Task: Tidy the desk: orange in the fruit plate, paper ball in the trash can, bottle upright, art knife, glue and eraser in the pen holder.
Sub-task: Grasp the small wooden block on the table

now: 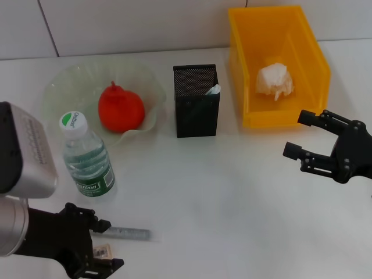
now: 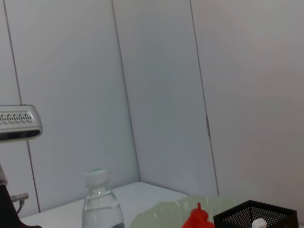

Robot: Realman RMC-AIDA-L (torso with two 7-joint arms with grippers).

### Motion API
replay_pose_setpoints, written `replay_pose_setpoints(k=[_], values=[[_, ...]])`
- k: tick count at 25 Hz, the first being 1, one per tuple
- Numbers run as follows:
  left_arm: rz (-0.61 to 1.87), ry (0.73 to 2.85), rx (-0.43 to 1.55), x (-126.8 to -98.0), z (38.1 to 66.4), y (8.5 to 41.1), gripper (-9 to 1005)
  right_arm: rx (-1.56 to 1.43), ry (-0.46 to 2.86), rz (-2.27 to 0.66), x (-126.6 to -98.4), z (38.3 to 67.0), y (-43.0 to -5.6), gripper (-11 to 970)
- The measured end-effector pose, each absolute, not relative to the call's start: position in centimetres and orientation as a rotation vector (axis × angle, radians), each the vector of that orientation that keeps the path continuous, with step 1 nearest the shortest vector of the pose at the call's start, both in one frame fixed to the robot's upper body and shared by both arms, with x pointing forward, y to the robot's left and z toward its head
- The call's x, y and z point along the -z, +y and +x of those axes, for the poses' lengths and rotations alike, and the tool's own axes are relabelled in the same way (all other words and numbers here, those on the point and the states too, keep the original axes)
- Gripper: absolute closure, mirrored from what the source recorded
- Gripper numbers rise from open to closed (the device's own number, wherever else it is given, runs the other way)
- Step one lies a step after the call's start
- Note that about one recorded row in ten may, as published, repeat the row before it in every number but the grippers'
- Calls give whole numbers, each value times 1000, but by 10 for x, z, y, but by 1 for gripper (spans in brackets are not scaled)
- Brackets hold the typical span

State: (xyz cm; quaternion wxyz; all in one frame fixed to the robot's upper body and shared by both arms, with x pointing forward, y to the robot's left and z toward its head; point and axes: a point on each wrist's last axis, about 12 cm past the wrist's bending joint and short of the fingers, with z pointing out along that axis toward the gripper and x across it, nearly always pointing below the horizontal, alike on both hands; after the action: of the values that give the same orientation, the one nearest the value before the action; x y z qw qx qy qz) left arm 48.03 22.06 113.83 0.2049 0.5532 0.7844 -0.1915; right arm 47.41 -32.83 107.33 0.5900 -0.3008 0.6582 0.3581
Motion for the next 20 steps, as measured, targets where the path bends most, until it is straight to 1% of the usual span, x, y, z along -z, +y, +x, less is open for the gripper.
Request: replay_pose_setpoints(k=[6,12,14,20], values=[[1524,2197,472,-1151,474,214,270,-826,1536,-702,-1073,476,-328,134],[1518,2241,395,-1147,469,211,207,-828,1541,-719,-1073,476,-327,134],[1555,2290,300,-1141,465,204,195,-827,1544,-720,-1073,476,-327,134],[1536,2302,304,-1141,463,199,193,-829,1547,-720,-1072,476,-327,134]])
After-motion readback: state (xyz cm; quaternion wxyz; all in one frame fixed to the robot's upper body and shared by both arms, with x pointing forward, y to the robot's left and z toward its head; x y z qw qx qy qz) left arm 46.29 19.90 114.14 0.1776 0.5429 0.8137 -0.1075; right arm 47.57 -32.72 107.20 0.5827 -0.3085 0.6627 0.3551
